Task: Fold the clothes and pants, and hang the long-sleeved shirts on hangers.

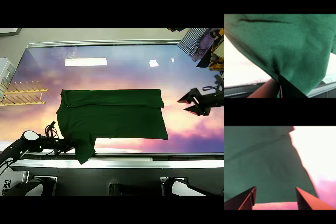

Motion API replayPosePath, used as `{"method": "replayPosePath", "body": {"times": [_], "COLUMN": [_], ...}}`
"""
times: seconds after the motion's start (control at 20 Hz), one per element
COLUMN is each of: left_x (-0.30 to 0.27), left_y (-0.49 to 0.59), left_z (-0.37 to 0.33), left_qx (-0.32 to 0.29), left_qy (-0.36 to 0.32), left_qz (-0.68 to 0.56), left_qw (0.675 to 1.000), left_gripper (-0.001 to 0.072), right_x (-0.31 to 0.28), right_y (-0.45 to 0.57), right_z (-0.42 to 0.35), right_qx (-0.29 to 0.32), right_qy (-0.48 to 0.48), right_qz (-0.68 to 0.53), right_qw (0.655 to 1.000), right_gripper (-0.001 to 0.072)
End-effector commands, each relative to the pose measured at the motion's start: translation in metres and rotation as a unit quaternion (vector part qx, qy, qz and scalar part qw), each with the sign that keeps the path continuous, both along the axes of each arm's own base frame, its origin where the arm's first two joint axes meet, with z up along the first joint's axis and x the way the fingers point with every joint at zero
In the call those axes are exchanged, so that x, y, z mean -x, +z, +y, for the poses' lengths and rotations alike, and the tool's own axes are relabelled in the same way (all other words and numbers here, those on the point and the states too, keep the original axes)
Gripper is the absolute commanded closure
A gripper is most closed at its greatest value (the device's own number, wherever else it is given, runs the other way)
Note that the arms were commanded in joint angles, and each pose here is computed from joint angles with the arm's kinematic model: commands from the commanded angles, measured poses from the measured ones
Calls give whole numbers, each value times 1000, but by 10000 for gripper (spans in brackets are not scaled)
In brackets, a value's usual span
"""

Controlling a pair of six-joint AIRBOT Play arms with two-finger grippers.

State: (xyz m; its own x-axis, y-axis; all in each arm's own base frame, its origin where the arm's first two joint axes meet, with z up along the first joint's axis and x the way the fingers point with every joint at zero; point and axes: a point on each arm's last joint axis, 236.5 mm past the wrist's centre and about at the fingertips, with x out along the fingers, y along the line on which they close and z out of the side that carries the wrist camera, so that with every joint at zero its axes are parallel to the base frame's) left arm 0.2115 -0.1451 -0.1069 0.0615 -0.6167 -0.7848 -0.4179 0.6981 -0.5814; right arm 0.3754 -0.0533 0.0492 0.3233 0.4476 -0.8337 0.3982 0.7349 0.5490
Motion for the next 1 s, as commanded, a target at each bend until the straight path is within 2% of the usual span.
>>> {"method": "replayPosePath", "body": {"times": [0.0, 0.25, 0.5, 0.85, 0.95], "left_x": [-1, -3, -1, 0, 0], "left_y": [2, 4, 6, 6, 7], "left_z": [-1, -1, -2, -3, -3], "left_qx": [1, 1, 4, 6, 6], "left_qy": [-7, -11, -13, -15, -16], "left_qz": [-7, -14, -11, -9, -9], "left_qw": [1000, 1000, 1000, 1000, 1000], "left_gripper": [686, 686, 687, 686, 686], "right_x": [32, 80, 117, 112, 113], "right_y": [-34, -115, -148, -156, -157], "right_z": [-20, 5, 33, 48, 51], "right_qx": [-18, -50, -81, -113, -113], "right_qy": [12, 10, 33, 7, 11], "right_qz": [38, 104, 133, 112, 114], "right_qw": [999, 993, 987, 987, 987], "right_gripper": [141, 161, 161, 161, 188]}}
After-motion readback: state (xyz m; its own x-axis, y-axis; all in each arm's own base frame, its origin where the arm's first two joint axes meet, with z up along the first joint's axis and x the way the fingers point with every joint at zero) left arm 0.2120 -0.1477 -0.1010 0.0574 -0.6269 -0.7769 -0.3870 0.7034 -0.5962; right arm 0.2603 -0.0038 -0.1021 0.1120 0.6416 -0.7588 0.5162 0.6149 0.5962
